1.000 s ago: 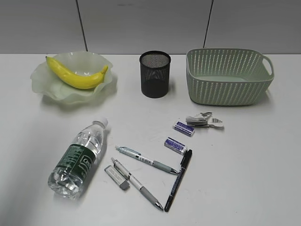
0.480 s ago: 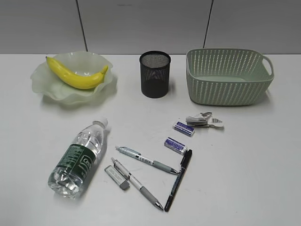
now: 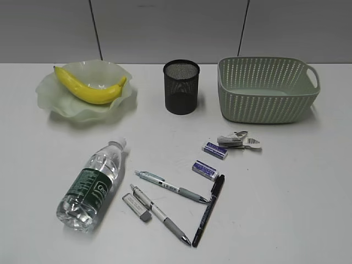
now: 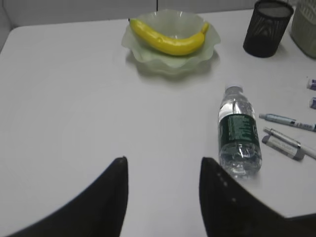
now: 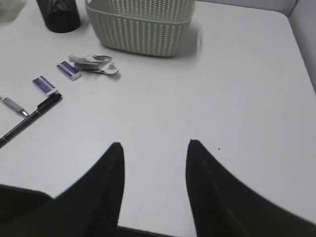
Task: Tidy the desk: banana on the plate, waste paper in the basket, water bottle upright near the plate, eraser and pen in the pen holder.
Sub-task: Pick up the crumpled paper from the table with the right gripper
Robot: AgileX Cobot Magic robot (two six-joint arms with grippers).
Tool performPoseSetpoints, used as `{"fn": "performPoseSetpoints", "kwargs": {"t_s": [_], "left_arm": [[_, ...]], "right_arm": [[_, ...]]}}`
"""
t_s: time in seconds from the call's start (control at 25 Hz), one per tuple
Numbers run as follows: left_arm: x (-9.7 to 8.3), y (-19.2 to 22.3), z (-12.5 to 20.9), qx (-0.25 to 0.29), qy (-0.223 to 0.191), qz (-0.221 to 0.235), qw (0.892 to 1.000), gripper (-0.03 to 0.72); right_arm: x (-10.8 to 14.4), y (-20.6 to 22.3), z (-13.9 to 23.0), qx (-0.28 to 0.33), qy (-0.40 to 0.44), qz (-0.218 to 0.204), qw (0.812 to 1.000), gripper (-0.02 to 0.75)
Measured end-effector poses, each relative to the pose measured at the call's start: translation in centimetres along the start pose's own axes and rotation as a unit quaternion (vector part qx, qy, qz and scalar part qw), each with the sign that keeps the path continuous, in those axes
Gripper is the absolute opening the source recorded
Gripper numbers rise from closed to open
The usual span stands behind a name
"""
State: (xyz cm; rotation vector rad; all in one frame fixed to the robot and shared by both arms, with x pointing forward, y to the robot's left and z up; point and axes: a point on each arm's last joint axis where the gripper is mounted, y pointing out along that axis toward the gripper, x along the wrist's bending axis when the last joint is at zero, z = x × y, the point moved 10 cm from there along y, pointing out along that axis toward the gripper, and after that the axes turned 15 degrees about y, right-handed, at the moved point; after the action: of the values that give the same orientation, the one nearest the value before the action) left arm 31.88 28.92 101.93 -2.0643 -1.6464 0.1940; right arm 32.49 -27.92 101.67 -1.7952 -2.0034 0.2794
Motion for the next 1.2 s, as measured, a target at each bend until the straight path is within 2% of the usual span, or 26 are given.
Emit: {"fn": "performPoseSetpoints", "kwargs": {"t_s": [0.24,0.44,0.6,0.8,1.04,1.2], "left_arm": [[0.0,-0.1,-0.1,-0.02,0.006,-0.003,1.0,0.34],[0.0,-0.1,-0.2,-0.021,0.006,-0.003,1.0,0.337],[0.0,-0.1,-0.2,-0.021,0.006,-0.003,1.0,0.337],[0.0,-0.1,-0.2,-0.021,0.006,-0.003,1.0,0.335],[0.0,-0.1,-0.2,-0.021,0.007,-0.003,1.0,0.335],[0.0,-0.1,-0.2,-0.021,0.007,-0.003,1.0,0.335]], "right_arm": [[3.0,3.4,-1.8,0.049,-0.081,-0.072,0.993,0.325],[5.6,8.1,-3.3,0.108,-0.15,-0.146,0.972,0.321],[5.4,13.2,-4.1,0.148,-0.225,-0.158,0.95,0.321],[6.2,18.5,-4.7,0.133,-0.343,-0.17,0.914,0.326],[8.3,23.5,-0.5,0.174,-0.419,-0.203,0.868,0.385],[8.7,26.5,1.9,0.186,-0.441,-0.195,0.856,0.421]]}}
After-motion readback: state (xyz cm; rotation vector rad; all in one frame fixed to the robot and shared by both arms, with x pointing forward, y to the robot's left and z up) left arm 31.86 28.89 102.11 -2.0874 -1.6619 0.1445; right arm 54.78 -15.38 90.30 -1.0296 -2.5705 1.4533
